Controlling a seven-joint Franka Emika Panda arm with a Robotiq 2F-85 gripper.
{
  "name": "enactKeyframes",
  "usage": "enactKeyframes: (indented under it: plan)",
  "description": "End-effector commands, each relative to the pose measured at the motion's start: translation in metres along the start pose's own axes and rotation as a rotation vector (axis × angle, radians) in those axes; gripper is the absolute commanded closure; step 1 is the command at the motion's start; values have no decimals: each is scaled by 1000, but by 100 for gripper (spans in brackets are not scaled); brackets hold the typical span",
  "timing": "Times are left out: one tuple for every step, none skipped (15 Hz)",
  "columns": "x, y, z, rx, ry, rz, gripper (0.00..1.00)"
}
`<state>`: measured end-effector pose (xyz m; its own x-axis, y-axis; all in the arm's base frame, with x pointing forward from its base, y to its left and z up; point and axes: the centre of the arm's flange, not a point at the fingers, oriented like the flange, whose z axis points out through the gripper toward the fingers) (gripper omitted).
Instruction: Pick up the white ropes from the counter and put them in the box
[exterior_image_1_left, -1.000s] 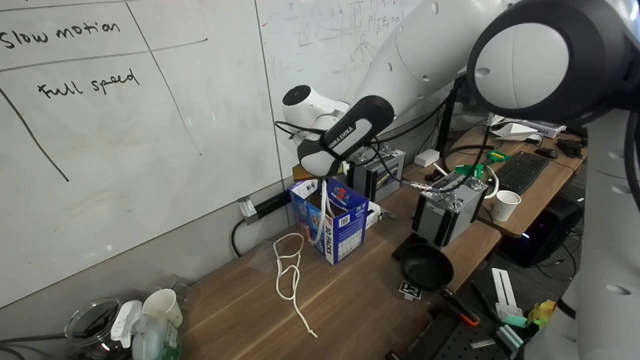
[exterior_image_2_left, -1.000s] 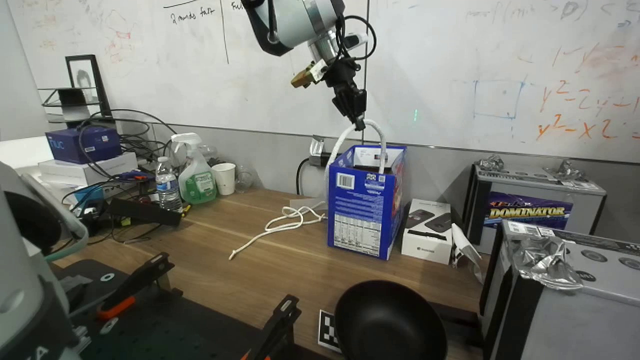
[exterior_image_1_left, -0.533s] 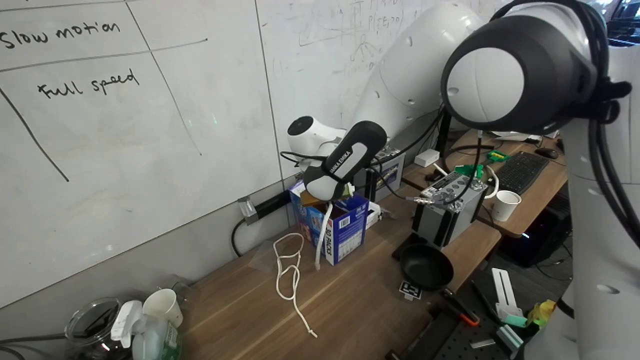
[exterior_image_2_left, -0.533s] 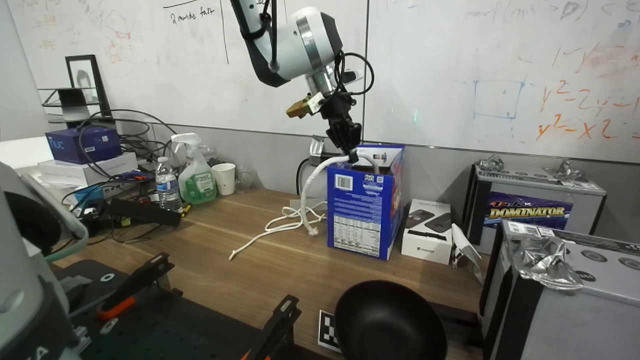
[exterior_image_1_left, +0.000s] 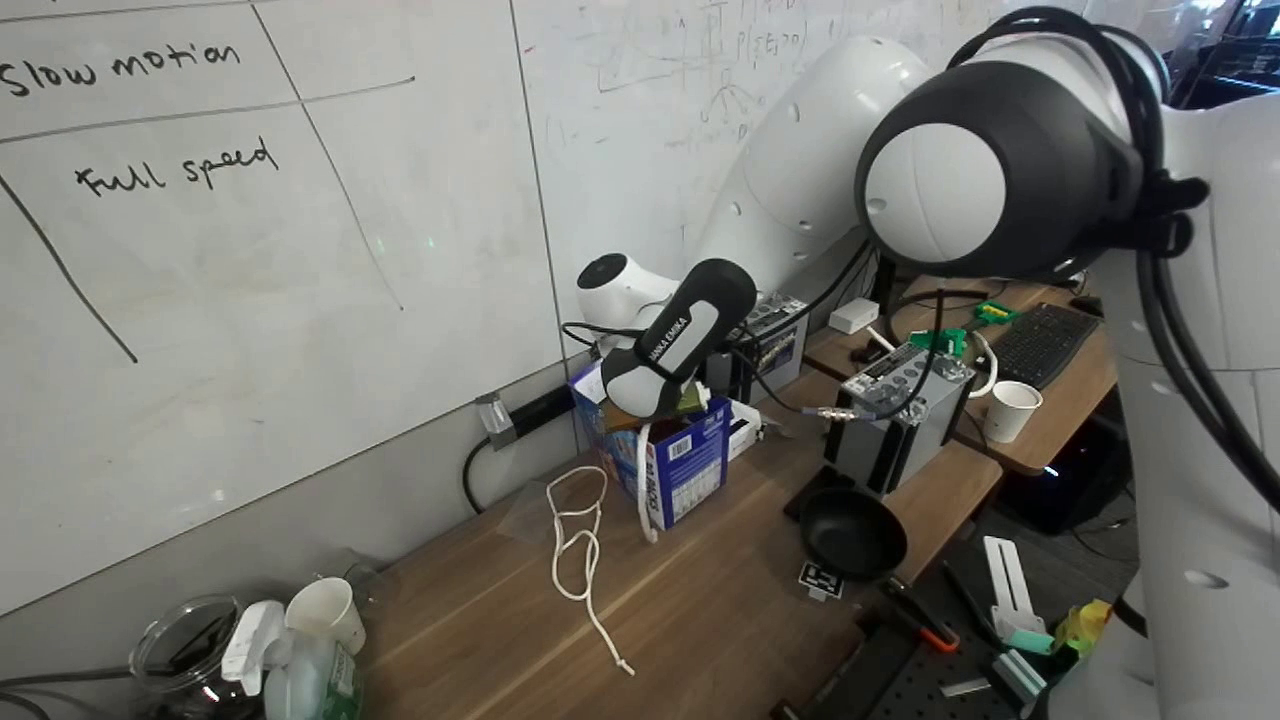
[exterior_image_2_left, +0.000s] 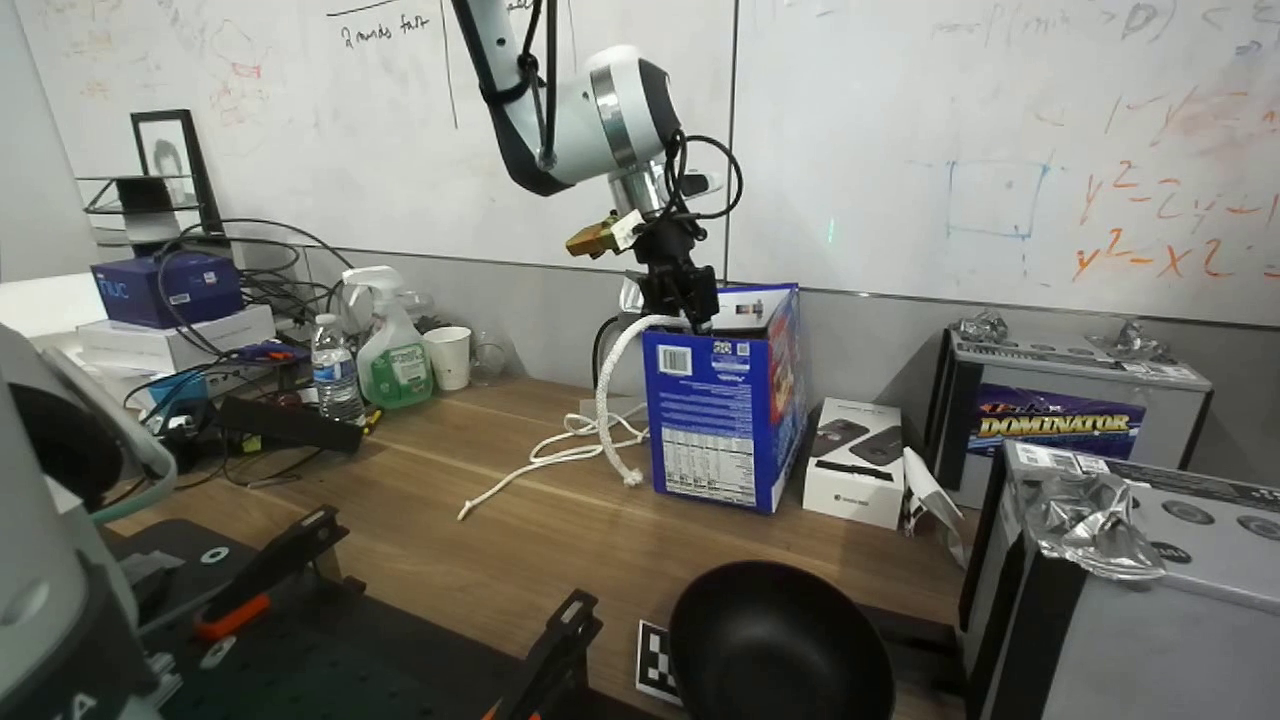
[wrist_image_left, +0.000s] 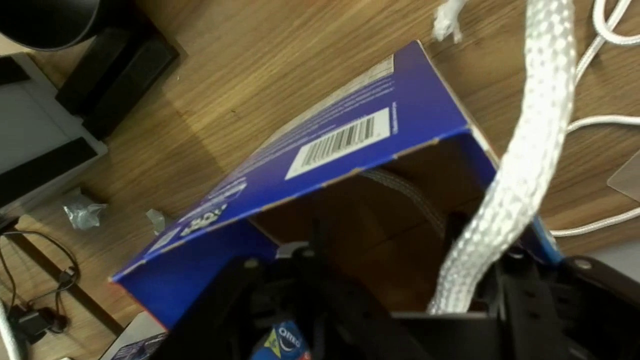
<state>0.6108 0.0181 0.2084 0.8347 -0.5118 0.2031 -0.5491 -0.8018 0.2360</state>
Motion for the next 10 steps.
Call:
enactKeyframes:
  plan:
    - [2,-6,-5,12,-1,-20,5]
    - [3,-6,-9,13,4,-21,0]
    - [4,-6,-15,16,16,-18,0]
    - [5,-7,-20,20,27,-15,0]
    - [7,-7,-28,26,42,-14,0]
    - [9,-8,-36,28,57,-13,0]
    - [12,-9,-46,34,71,-12,0]
    - [15,-9,-56,41,89,-7,0]
    - [18,-11,-66,49,105,-7,0]
    - [21,-10,-78,59,127,-4,0]
